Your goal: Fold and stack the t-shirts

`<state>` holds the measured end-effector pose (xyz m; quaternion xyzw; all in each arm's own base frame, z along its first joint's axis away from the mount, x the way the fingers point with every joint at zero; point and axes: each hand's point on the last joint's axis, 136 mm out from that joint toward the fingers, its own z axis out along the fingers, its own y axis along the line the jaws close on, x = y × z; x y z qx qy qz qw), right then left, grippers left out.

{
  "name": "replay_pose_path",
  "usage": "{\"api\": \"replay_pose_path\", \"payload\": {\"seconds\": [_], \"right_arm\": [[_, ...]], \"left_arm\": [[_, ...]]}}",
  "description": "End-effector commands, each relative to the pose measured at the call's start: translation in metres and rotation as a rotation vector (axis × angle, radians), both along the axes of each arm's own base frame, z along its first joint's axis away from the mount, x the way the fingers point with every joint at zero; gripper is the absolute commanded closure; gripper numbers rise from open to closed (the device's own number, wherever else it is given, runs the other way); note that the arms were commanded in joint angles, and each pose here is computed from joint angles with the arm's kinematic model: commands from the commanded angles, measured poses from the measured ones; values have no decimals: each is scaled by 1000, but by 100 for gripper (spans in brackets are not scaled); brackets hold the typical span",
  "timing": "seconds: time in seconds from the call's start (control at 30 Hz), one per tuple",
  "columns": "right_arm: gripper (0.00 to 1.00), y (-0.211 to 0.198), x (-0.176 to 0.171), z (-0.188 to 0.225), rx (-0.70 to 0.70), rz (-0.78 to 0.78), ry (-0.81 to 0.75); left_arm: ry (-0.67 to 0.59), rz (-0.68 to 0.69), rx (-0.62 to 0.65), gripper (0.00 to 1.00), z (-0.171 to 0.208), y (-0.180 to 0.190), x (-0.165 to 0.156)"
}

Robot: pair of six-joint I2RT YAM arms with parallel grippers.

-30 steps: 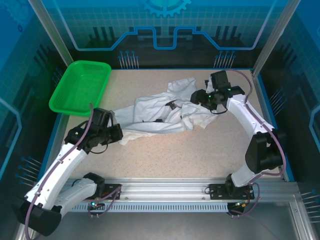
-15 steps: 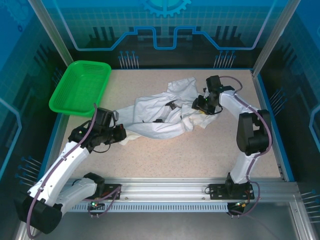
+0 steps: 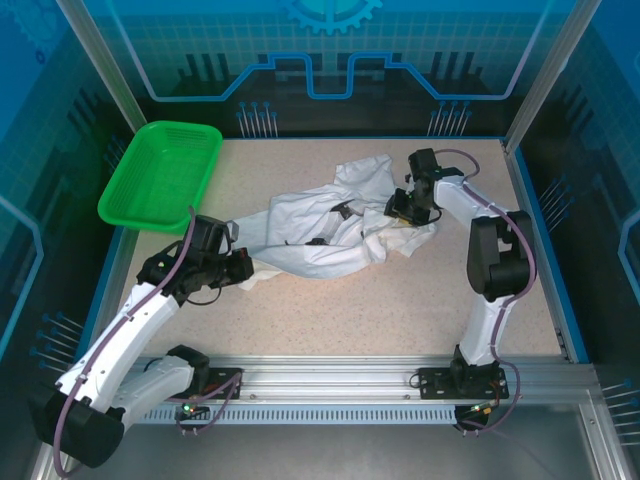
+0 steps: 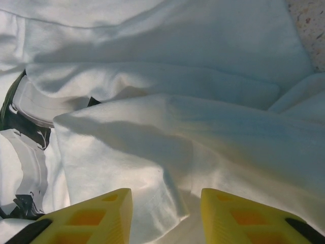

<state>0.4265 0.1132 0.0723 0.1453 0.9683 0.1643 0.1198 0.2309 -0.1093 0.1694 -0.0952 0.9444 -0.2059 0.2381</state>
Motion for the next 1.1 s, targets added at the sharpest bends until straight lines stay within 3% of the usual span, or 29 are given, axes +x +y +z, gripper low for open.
{"api": "replay_pose_path", "payload": {"seconds": [0.0,0.17,0.5,0.67,0.83,0.93,1.07], "right_arm": [[62,-3,3,-4,-5,6,18],[69,-1,3,-8,-5,9,26],[99,-1,4,5,-3,20,-6],[100,-7,-5,50,22,18,-98],[100,-22,-41,104,71,-4,-223],[100,-45,-75,106,136,-61,-234],[100,-78,-119,94,269,-178,-247]], "left_arm": [[6,-21,-8,100,-5,-2,-1],[3,-20,-7,100,-5,-1,-1],[5,-12,0,100,-6,0,-1],[-26,12,10,100,0,6,-1],[-25,54,23,100,2,14,-6],[15,95,37,100,-2,19,-9],[77,126,-46,100,-13,11,-17]]}}
